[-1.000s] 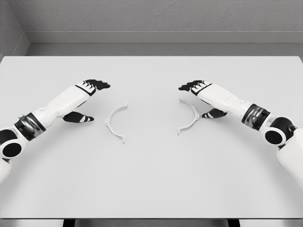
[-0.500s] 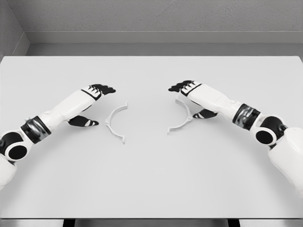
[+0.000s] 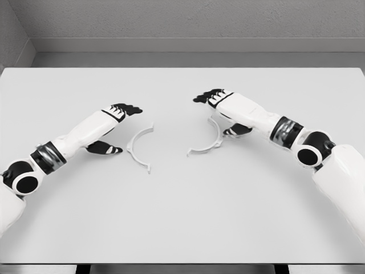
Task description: Assemble PVC drainage pipe clamps
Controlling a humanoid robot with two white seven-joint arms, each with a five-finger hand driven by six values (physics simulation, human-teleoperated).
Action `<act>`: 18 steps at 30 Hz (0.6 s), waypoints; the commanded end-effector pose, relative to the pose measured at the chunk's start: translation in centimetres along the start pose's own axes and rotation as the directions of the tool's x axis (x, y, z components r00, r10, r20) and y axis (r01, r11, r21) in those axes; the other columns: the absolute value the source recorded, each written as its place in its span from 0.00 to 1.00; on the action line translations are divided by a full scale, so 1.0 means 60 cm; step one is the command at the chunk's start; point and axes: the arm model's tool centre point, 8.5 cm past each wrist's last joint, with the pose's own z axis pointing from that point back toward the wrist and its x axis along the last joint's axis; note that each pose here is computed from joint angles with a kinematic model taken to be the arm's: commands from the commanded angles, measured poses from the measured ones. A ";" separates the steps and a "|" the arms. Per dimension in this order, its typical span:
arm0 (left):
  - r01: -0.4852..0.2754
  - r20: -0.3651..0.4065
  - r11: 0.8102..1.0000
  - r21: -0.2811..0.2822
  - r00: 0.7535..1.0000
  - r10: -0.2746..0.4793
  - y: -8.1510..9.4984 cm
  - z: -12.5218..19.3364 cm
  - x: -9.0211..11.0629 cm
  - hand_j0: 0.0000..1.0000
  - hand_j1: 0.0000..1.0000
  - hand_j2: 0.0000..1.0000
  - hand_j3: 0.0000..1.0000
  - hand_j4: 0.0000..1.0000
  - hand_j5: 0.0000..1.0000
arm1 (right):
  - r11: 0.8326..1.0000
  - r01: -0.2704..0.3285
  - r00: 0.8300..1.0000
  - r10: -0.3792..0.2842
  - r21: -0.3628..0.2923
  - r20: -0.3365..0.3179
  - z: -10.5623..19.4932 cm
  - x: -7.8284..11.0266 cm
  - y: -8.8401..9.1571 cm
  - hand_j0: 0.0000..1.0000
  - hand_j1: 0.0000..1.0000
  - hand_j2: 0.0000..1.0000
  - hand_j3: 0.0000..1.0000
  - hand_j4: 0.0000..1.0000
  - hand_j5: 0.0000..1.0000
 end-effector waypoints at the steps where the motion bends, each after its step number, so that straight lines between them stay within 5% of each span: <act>1: -0.008 0.002 1.000 0.004 1.000 0.008 -0.001 -0.001 0.001 1.00 1.00 1.00 1.00 1.00 1.00 | 1.000 0.009 1.000 -0.009 0.003 -0.015 0.002 -0.007 0.004 1.00 1.00 1.00 1.00 1.00 1.00; 12: -0.019 0.012 1.000 0.010 1.000 0.019 -0.006 -0.009 0.008 1.00 1.00 1.00 1.00 1.00 1.00 | 1.000 0.016 0.999 -0.015 0.012 -0.051 -0.004 -0.026 0.001 1.00 1.00 1.00 1.00 1.00 1.00; 18: -0.030 0.028 1.000 0.008 0.999 0.029 -0.017 -0.020 0.019 1.00 1.00 1.00 1.00 1.00 1.00 | 1.000 0.015 1.000 -0.015 0.023 -0.014 -0.035 0.004 0.014 1.00 1.00 1.00 1.00 1.00 1.00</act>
